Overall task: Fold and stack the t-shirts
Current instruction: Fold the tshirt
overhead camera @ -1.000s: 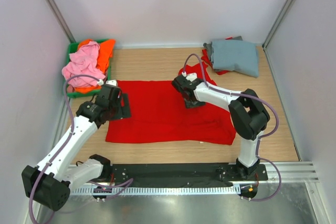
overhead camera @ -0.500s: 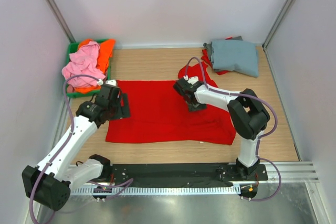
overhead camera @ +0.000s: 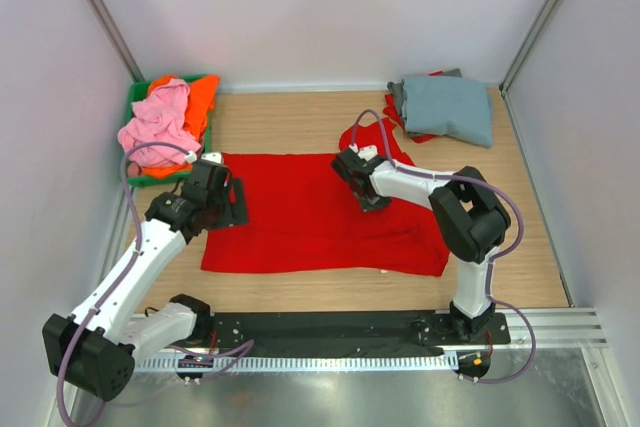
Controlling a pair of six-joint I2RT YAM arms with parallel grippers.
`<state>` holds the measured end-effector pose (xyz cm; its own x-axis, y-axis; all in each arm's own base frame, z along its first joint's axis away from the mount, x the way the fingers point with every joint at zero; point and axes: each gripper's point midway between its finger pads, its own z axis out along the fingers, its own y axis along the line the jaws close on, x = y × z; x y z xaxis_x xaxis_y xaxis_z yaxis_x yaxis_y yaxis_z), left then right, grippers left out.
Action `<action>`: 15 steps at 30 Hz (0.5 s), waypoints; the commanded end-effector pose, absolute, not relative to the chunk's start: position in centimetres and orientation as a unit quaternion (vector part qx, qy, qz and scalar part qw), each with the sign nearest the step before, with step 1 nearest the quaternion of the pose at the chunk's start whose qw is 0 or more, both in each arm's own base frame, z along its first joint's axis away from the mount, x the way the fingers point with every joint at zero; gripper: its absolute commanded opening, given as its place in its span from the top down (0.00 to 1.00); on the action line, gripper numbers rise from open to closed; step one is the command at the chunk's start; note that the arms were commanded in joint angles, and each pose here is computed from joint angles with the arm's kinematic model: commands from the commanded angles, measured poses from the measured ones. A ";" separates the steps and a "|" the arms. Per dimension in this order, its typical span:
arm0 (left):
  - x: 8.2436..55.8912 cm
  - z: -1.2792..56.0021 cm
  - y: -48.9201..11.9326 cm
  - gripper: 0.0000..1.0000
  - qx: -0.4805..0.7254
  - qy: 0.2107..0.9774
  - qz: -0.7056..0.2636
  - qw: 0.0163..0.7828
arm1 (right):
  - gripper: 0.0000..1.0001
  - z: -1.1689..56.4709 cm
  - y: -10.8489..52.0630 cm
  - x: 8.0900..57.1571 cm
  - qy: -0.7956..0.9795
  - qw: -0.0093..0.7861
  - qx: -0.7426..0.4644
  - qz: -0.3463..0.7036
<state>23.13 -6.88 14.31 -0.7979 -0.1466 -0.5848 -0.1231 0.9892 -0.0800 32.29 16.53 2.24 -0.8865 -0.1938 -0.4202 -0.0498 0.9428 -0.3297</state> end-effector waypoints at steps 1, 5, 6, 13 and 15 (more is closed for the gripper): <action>24.3 15.5 -6.9 0.15 -0.069 0.940 -0.021 0.333 | 0.99 3.6 16.2 33.1 0.953 0.251 -0.060 -0.161; 24.3 15.4 -6.9 0.15 -0.070 0.940 -0.019 0.333 | 0.99 6.5 15.5 33.5 0.943 0.282 -0.055 -0.168; 24.3 15.4 -6.9 0.15 -0.070 0.941 -0.018 0.332 | 0.99 7.2 15.3 33.6 0.940 0.291 -0.055 -0.171; 24.3 15.3 -6.8 0.16 -0.070 0.941 -0.016 0.330 | 0.99 12.9 15.4 34.5 0.913 0.377 -0.083 -0.131; 24.3 15.2 -6.7 0.15 -0.071 0.942 -0.013 0.328 | 0.99 14.1 14.8 34.5 0.904 0.399 -0.082 -0.129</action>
